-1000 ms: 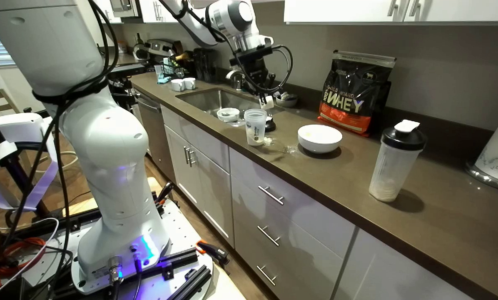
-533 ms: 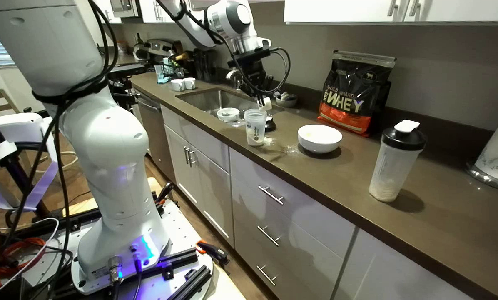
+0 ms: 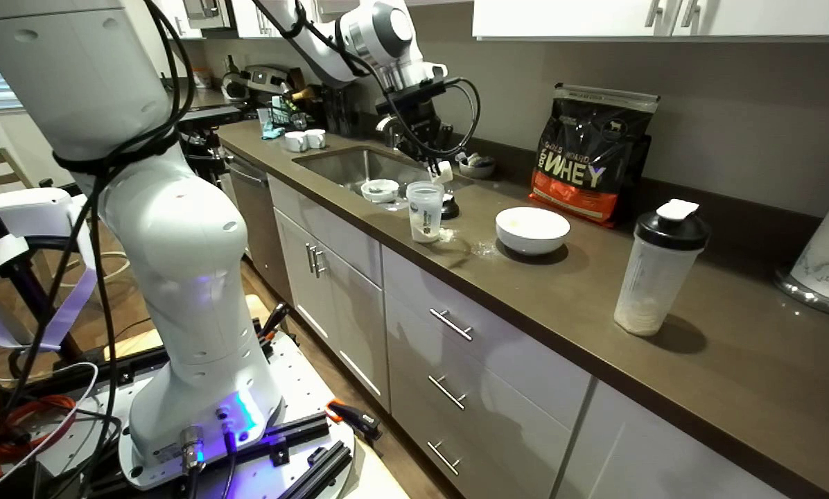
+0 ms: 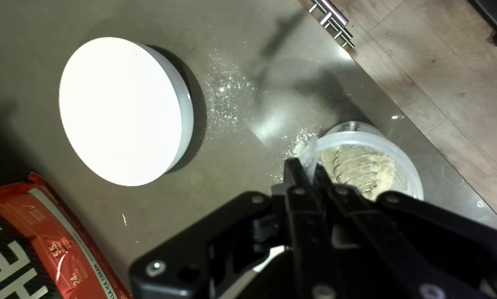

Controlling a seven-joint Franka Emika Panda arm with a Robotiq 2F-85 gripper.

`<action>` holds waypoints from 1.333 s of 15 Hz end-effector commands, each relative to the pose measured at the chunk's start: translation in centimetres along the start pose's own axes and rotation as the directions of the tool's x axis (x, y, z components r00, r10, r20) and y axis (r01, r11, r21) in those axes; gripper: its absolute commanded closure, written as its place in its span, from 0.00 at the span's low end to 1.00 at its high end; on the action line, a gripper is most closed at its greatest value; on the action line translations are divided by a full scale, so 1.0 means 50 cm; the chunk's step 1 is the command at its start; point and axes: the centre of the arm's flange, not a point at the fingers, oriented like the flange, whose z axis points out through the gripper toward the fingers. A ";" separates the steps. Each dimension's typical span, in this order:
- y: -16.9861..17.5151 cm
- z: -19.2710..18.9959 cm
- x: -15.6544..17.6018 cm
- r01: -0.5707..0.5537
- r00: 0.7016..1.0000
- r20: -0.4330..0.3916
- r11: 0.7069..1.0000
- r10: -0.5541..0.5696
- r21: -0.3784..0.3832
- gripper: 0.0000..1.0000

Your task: Use the measuring spoon to transfer one spoon of contents from the bowl to the left cup

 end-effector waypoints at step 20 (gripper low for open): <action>-0.050 -0.008 -0.029 -0.019 0.999 -0.028 0.996 0.016 -0.090 0.99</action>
